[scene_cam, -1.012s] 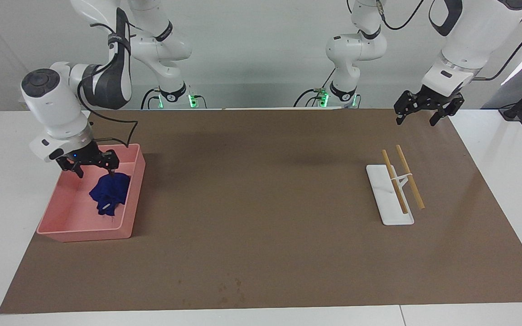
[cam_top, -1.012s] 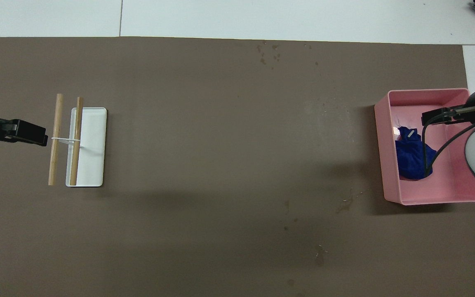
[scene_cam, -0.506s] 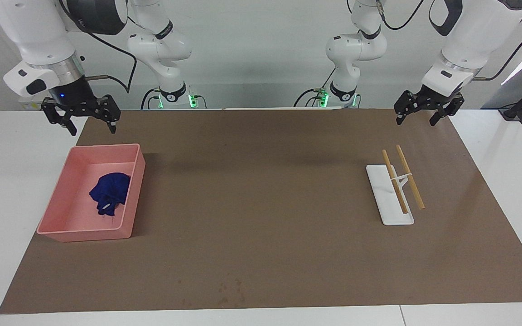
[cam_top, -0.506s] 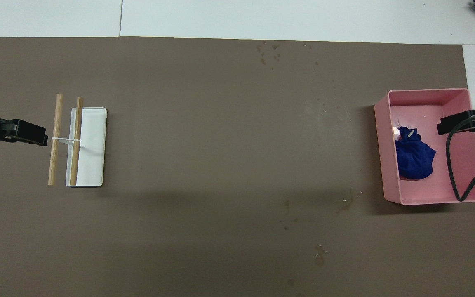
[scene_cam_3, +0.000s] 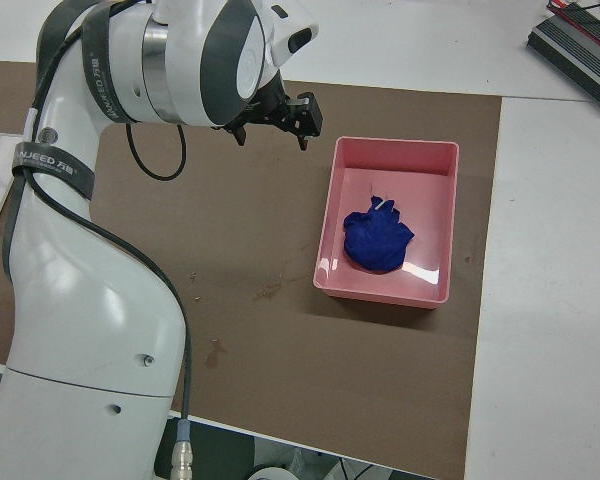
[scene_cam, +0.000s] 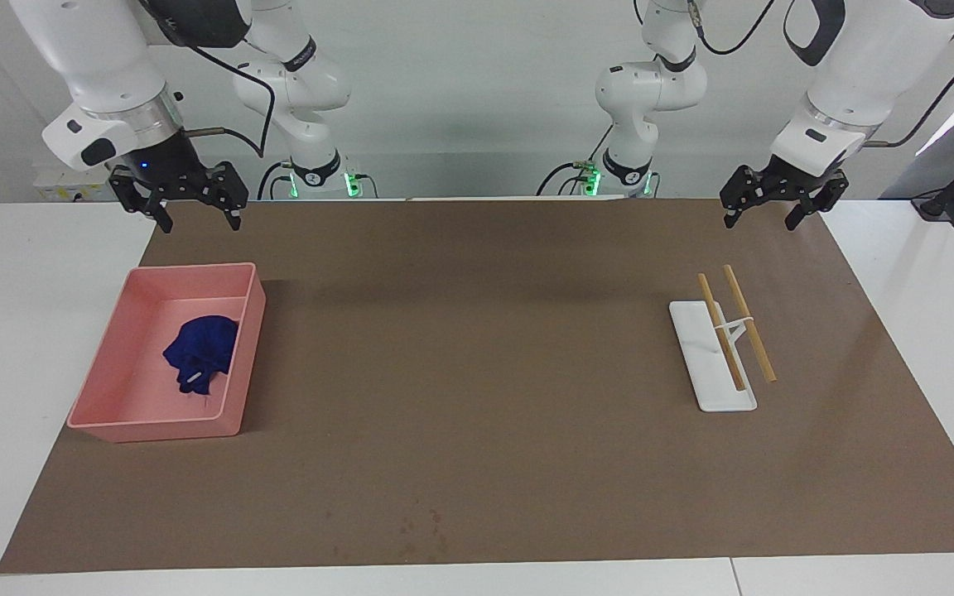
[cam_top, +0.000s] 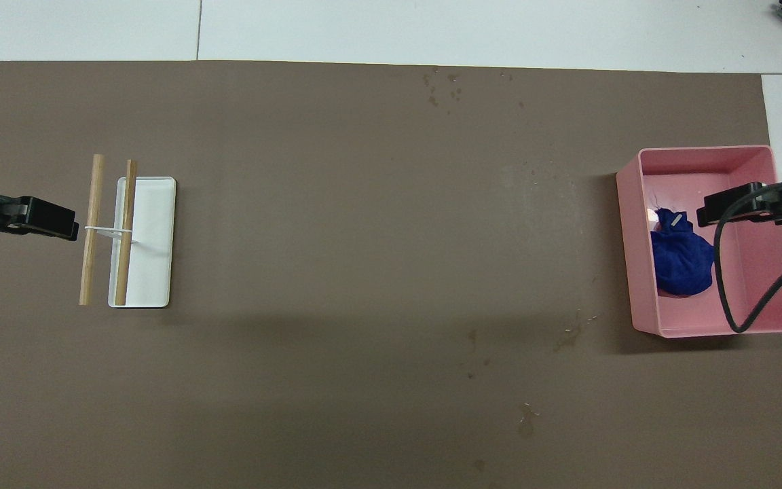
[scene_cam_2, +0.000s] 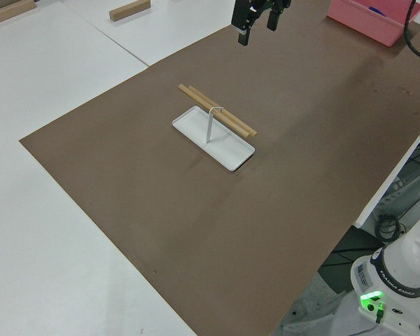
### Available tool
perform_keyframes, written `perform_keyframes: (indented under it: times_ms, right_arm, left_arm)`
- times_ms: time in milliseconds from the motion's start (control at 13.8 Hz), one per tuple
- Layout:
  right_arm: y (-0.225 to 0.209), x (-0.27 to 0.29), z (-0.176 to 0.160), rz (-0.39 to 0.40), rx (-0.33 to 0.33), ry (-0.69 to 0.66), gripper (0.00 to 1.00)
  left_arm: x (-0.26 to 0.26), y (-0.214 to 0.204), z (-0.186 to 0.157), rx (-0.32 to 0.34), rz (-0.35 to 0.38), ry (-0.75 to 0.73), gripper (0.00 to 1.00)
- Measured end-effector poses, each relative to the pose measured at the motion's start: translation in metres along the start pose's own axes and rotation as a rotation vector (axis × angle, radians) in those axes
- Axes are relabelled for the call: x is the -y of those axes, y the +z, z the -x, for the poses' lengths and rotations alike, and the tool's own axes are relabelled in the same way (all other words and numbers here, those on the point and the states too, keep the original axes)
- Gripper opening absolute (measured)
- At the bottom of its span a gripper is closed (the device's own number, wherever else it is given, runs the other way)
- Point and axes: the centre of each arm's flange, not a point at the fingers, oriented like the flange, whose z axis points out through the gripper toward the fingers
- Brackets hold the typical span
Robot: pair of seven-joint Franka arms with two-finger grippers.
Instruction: Wipe water with towel using both arms
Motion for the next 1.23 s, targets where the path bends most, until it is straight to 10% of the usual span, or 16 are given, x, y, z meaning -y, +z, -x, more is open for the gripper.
perform_keyframes:
  times_ms: [1228]
  right_arm:
    - [-0.011, 0.002, 0.009, -0.002, -0.001, -0.007, 1.00]
  left_arm:
    - [0.000, 0.000, 0.000, 0.000, 0.000, 0.000, 1.00]
